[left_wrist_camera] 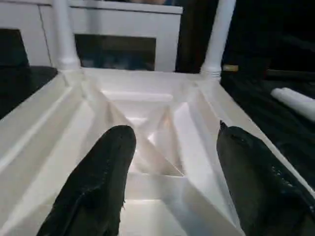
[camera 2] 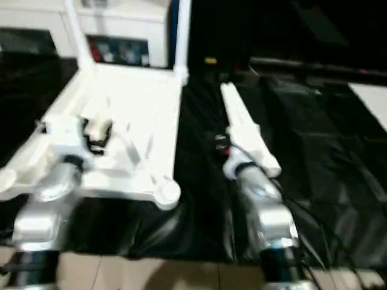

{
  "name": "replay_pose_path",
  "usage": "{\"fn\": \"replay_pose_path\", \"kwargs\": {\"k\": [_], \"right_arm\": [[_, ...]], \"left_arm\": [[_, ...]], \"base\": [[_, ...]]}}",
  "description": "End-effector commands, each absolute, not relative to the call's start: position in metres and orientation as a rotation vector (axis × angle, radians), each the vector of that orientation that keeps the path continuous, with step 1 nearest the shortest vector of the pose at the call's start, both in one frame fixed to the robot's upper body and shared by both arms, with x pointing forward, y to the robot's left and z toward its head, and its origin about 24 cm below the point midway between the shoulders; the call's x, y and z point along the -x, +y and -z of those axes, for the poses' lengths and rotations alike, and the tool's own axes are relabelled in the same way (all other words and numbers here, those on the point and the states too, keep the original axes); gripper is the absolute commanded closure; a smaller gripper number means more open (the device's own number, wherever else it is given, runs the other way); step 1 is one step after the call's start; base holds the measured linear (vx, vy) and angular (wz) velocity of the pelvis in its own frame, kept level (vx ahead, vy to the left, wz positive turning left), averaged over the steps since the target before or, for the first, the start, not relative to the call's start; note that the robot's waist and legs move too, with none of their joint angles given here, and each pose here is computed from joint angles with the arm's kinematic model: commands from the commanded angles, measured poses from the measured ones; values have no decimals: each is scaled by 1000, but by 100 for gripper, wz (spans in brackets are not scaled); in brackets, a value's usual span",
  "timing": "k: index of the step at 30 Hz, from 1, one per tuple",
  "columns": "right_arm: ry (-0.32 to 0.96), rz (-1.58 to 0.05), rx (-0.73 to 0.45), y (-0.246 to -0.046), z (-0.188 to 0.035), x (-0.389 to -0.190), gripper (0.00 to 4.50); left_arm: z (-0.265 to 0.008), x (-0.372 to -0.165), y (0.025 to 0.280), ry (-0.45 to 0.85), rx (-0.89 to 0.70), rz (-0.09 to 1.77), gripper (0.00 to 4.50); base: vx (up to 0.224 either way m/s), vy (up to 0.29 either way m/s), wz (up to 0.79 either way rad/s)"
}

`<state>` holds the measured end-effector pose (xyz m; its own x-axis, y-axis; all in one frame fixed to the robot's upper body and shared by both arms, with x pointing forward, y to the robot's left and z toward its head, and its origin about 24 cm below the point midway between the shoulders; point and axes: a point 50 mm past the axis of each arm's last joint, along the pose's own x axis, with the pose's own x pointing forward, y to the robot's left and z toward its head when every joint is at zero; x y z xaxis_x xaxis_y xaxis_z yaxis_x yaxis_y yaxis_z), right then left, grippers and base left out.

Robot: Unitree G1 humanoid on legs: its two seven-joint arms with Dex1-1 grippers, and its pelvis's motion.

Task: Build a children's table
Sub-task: Rotate table base, then pick table leg

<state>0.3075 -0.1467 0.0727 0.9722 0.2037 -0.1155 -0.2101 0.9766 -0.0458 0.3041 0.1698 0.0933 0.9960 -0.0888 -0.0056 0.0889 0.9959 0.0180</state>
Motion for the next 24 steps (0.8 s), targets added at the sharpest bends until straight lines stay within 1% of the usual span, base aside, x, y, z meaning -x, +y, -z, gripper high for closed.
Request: {"fn": "replay_pose_path", "kwargs": {"k": [1, 4, 6, 8, 9, 12, 13, 14, 16, 17, 19, 20, 21, 23, 24], "right_arm": [[128, -185, 82, -146, -76, -311, 125], [151, -168, 84, -148, -74, -311, 125], [183, -170, 29, -148, -72, -313, 125], [221, -157, 12, -149, -72, -317, 125], [248, -157, 9, -150, -74, -321, 125], [269, -151, 10, -153, -77, -325, 125], [275, -149, 8, -154, -78, -327, 106], [284, -139, 19, -156, -78, -329, 90], [319, -114, 29, -163, -80, -336, 87], [328, -102, 31, -166, -81, -339, 87], [342, -86, 34, -168, -81, -344, 58], [358, -66, 41, -172, -83, -351, 49], [363, -59, 42, -173, -84, -354, 46], [403, -28, 72, -176, -84, -360, 41], [451, -17, 93, -180, -82, -364, 28]], "left_arm": [[-97, -306, 174, -1, -29, 81, 145], [-96, -305, 177, -3, -23, 74, 145], [-93, -303, 178, 2, -24, 68, 145], [-93, -303, 179, 12, -31, 60, 145], [-95, -303, 173, -2, -14, 133, 145], [-88, -304, 173, 57, -81, 173, 145], [-87, -304, 173, 61, -73, 184, 145], [-87, -303, 174, 64, -63, 192, 127], [-88, -302, 169, 63, -48, 273, 109], [-87, -302, 167, 78, -62, 311, 109], [-88, -302, 161, 97, -105, 383, 96], [-90, -302, 155, 113, -160, 474, 82], [-91, -302, 153, 116, -184, 514, 71], [-95, -301, 148, 133, -209, 600, 67], [-99, -299, 144, 145, -229, 672, 61]], "base": [[112, -19, 13], [122, -59, 0], [96, -24, 8], [54, 22, 25], [0, 0, 0], [60, 8, -6], [103, 2, -8], [0, 0, 0], [-178, 55, -12], [-194, 59, 6], [-95, -28, 12], [-88, -68, -1], [-99, -56, -8], [-100, -53, -6], [-96, -55, 2]]}}
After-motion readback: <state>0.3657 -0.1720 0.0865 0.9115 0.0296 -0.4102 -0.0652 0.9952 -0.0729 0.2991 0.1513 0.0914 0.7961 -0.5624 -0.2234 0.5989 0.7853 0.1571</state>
